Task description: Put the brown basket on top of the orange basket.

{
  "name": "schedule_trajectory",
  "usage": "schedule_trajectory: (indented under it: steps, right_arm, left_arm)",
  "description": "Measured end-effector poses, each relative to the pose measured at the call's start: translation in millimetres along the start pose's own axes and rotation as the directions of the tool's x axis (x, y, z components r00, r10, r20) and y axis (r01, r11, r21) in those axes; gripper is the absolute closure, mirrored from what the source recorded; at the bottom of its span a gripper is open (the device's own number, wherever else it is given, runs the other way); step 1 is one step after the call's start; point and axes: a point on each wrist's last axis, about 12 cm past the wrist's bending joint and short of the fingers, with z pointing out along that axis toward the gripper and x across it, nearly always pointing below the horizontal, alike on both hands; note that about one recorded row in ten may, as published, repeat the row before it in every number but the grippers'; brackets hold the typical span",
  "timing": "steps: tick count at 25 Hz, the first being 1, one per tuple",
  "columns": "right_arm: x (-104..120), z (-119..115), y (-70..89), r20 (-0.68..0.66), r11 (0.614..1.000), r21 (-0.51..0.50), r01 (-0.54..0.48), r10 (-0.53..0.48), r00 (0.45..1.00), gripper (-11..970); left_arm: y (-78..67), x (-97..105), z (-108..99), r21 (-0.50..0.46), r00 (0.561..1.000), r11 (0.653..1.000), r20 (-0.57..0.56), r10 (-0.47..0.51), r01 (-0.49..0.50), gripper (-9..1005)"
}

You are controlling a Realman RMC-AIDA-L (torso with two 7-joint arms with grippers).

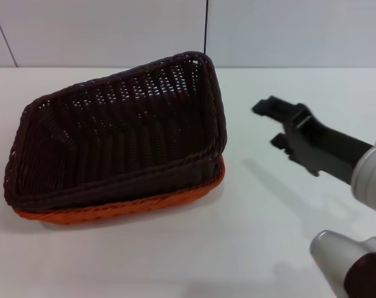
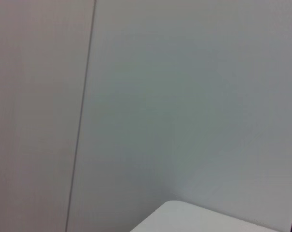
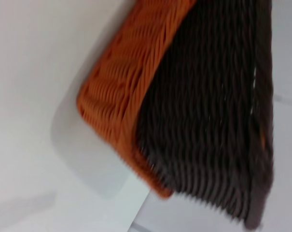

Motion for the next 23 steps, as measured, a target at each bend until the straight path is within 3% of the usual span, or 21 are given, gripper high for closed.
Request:
schedule_trajectory:
  steps: [3, 4, 6, 8, 9, 10, 11, 13, 14, 15, 16, 18, 19, 20, 23]
  right_arm:
    - [11.0, -0.1, 10.8, -0.085, 0.996, 0.050, -0.078, 0.082, 0.993, 295]
    - [20.2, 1.3, 17.9, -0.146, 0.982, 0.119, -0.150, 0.166, 0.975, 270]
    - [25.3, 2.3, 21.3, -0.172, 0.966, 0.167, -0.196, 0.224, 0.959, 270]
    - [35.8, 5.4, 29.9, -0.199, 0.904, 0.288, -0.315, 0.378, 0.904, 270]
    - [45.7, 7.8, 36.3, -0.189, 0.807, 0.418, -0.417, 0.527, 0.829, 270]
    - [45.7, 7.8, 36.3, -0.189, 0.807, 0.418, -0.417, 0.527, 0.829, 270]
    - [51.6, 9.1, 40.6, -0.171, 0.733, 0.490, -0.472, 0.612, 0.772, 270]
    - [66.8, 12.9, 53.4, -0.111, 0.528, 0.622, -0.578, 0.790, 0.602, 270]
    - [83.4, 15.8, 73.5, -0.047, 0.308, 0.720, -0.622, 0.916, 0.398, 270]
    - [83.4, 15.8, 73.5, -0.047, 0.308, 0.720, -0.622, 0.916, 0.398, 270]
    - [91.7, 15.7, 87.9, -0.007, 0.187, 0.767, -0.614, 0.959, 0.284, 270]
    - [99.5, 12.7, 111.0, 0.074, 0.015, 0.816, -0.577, 0.989, 0.130, 270]
    - [99.6, 6.9, 132.0, 0.181, -0.145, 0.827, -0.543, 0.983, 0.013, 270]
    - [99.6, 6.9, 132.0, 0.181, -0.145, 0.827, -0.543, 0.983, 0.013, 270]
    - [93.3, -5.9, 162.3, 0.391, -0.397, 0.768, -0.503, 0.912, -0.123, 270]
  left_arm:
    - [-1.7, -1.8, 2.6, 0.002, 1.000, 1.000, 0.005, -0.003, 0.003, 199]
    - [-2.2, -2.3, 3.3, 0.003, 1.000, 1.000, 0.006, -0.003, 0.003, 199]
    - [-2.8, -3.0, 4.1, 0.004, 1.000, 1.000, 0.009, -0.001, 0.001, 199]
    - [-4.8, -5.0, 6.2, 0.008, 1.000, 1.000, 0.017, 0.015, -0.015, 199]
    - [-6.4, -6.7, 7.6, 0.010, 0.999, 1.000, 0.025, 0.029, -0.029, 199]
    - [-6.8, -7.2, 7.9, 0.011, 0.999, 0.999, 0.029, 0.030, -0.030, 199]
    - [-6.9, -7.9, 8.0, 0.011, 0.999, 0.999, 0.035, 0.030, -0.030, 199]
    - [-7.2, -10.1, 7.6, 0.012, 0.998, 0.999, 0.055, 0.030, -0.031, 199]
    - [-8.1, -12.4, 5.6, 0.017, 0.996, 0.999, 0.085, 0.031, -0.032, 199]
    - [-8.1, -12.4, 5.6, 0.017, 0.996, 0.999, 0.085, 0.031, -0.032, 199]
    - [-9.1, -12.9, 4.2, 0.022, 0.995, 0.999, 0.096, 0.031, -0.034, 199]
    - [-10.1, -13.2, 2.1, 0.030, 0.994, 0.999, 0.109, 0.030, -0.033, 199]
    - [-9.0, -12.7, 0.5, 0.031, 0.993, 0.999, 0.111, 0.028, -0.032, 199]
    - [-9.0, -12.7, 0.5, 0.031, 0.993, 0.999, 0.111, 0.028, -0.032, 199]
    - [-6.1, -12.1, -1.7, 0.028, 0.993, 0.999, 0.119, 0.021, -0.025, 199]
